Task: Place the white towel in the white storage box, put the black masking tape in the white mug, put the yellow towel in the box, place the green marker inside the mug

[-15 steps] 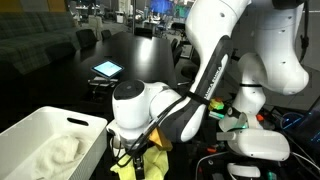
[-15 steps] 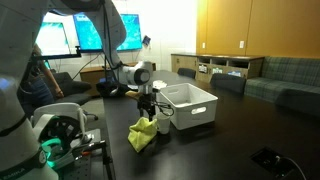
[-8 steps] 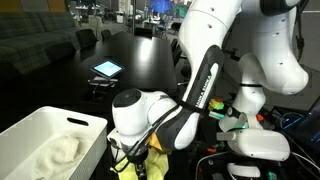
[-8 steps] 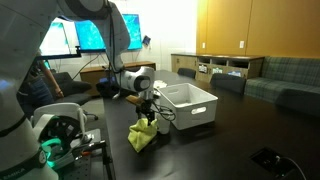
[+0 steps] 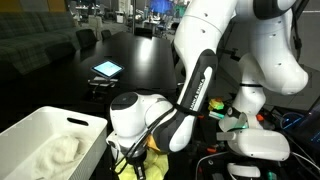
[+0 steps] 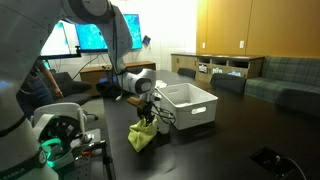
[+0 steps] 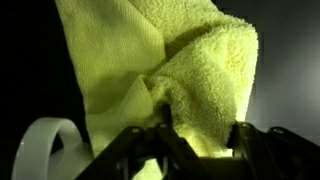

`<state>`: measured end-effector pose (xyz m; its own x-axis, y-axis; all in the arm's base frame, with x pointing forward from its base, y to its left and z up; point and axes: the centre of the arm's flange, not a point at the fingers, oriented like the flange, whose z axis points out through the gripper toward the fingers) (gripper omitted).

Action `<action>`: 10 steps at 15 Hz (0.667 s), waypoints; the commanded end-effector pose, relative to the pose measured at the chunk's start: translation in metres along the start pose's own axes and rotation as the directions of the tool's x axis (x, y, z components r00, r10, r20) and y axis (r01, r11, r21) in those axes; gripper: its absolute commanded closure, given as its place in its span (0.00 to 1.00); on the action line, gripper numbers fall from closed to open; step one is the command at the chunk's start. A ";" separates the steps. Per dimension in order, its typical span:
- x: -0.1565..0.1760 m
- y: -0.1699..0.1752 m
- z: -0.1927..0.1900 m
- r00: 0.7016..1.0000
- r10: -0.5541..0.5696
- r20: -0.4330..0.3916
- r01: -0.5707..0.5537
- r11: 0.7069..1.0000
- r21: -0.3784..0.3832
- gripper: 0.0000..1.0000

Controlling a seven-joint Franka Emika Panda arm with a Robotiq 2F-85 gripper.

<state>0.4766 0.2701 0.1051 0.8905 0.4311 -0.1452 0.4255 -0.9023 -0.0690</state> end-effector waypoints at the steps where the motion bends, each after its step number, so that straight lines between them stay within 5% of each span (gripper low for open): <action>1: 0.008 0.000 -0.007 1.000 0.000 -0.016 0.000 1.000 -0.011 0.80; 5: 0.005 -0.003 -0.017 0.997 -0.064 -0.051 0.062 0.997 -0.039 0.91; 10: -0.015 -0.019 -0.059 0.993 -0.090 -0.076 0.077 0.984 -0.161 0.88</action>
<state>0.4820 0.2784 0.1262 0.8632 0.4960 -0.0946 0.4976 -0.8674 -0.0072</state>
